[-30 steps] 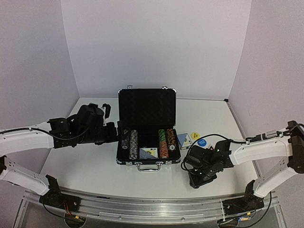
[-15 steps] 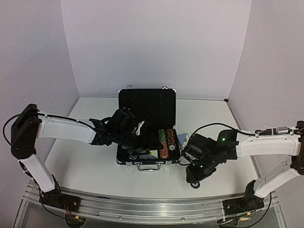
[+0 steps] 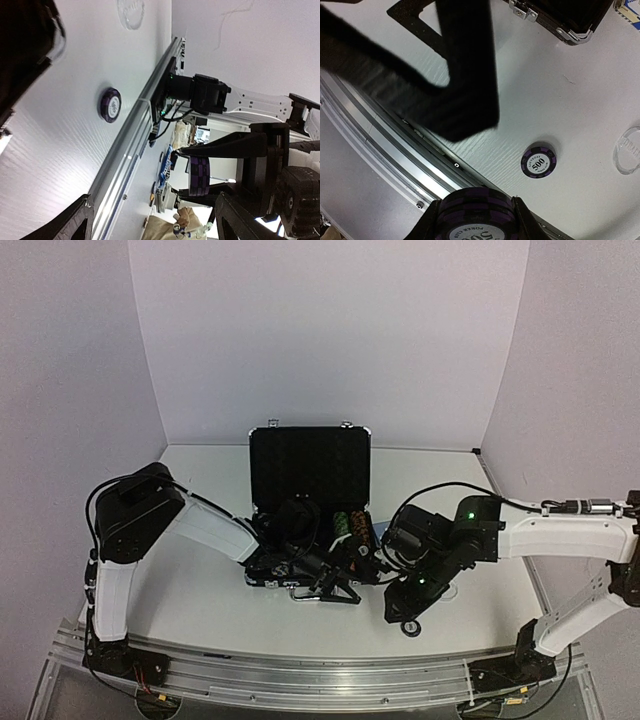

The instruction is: Pack up texas hold em set

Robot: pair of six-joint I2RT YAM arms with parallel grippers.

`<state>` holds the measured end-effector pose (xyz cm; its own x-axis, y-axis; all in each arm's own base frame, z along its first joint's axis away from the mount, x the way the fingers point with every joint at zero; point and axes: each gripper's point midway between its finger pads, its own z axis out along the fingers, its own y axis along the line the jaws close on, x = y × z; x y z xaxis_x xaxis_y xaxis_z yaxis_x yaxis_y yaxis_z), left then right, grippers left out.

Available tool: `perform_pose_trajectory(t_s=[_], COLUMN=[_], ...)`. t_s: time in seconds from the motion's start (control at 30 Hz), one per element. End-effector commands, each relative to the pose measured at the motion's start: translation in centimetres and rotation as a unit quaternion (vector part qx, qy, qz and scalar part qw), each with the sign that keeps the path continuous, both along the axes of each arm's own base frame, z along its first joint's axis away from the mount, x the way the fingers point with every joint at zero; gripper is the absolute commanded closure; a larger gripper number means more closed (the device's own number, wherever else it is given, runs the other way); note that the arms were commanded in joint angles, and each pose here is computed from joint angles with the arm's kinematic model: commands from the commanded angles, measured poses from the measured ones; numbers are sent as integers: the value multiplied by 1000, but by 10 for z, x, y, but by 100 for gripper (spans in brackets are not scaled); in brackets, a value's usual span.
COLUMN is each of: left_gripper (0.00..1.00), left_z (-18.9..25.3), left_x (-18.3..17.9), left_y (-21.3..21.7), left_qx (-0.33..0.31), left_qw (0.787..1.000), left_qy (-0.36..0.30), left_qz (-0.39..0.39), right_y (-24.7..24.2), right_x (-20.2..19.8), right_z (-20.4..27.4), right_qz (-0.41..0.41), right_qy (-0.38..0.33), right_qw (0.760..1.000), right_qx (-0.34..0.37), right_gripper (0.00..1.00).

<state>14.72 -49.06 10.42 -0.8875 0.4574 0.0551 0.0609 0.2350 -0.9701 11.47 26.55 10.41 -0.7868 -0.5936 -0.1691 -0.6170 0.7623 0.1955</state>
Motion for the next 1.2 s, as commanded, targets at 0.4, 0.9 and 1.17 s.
perform_pose_trajectory(t_s=[0.4,0.9,1.17], left_gripper=[29,39,42], left_z=[35,44,45], left_x=[-22,-47,-66], left_y=[-18,-29,-32], left_qx=[-70,-97,-105], left_qw=[994,987,980], left_qy=[26,29,37], left_qz=[-77,-127,-166], right_y=[15,20,25], right_x=[8,12,14], right_z=[12,12,14], right_qz=[39,49,61], right_qy=[-18,-28,-38], right_qw=[999,998,997], right_qx=[0,2,9], right_gripper=[96,96,96])
